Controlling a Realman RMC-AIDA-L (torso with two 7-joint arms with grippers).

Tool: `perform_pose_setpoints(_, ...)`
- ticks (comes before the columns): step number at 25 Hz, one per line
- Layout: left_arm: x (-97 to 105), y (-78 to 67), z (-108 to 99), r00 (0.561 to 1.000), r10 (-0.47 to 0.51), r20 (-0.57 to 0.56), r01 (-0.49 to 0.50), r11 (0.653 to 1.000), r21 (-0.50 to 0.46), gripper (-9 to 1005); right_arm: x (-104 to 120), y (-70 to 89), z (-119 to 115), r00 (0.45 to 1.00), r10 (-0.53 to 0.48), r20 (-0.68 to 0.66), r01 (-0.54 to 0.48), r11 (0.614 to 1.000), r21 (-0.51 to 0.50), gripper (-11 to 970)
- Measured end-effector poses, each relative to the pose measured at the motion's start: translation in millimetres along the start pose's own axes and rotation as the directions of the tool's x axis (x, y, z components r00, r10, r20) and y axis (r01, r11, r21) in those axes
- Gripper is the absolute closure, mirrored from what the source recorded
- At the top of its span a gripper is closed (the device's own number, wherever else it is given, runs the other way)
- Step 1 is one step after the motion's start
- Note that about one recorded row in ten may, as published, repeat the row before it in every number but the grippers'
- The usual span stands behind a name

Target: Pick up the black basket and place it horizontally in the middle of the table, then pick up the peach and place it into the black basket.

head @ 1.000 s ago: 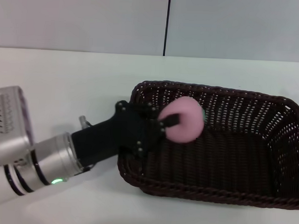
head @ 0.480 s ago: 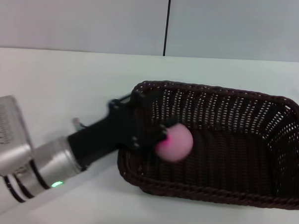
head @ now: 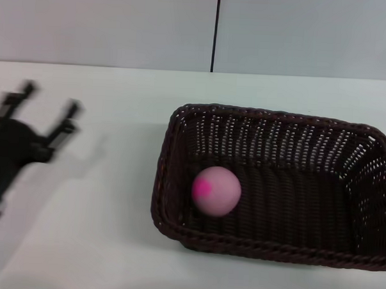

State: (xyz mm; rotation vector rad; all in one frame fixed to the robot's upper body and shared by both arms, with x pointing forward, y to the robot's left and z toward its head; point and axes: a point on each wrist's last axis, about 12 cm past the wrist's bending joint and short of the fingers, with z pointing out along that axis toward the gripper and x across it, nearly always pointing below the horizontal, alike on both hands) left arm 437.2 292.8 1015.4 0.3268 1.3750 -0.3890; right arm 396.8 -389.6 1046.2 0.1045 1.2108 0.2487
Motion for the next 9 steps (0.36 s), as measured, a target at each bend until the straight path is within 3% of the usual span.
perform_pose_setpoints(4, -2.8, 18.9, -32.7, 0.999, 0.031, 0.025, -0.023, 0.964, -0.266, 164, 3.8, 11.5, -17.7, 0.99, -0.097, 0.098, 0.08, 0.983, 0.164, 319)
perform_pose_setpoints(9, -3.3, 19.5, -35.6, 0.999, 0.031, 0.031, -0.021, 0.958, -0.285, 164, 8.6, 14.8, -14.3, 0.993, -0.082, 0.088, 0.066, 0.984, 0.167, 319)
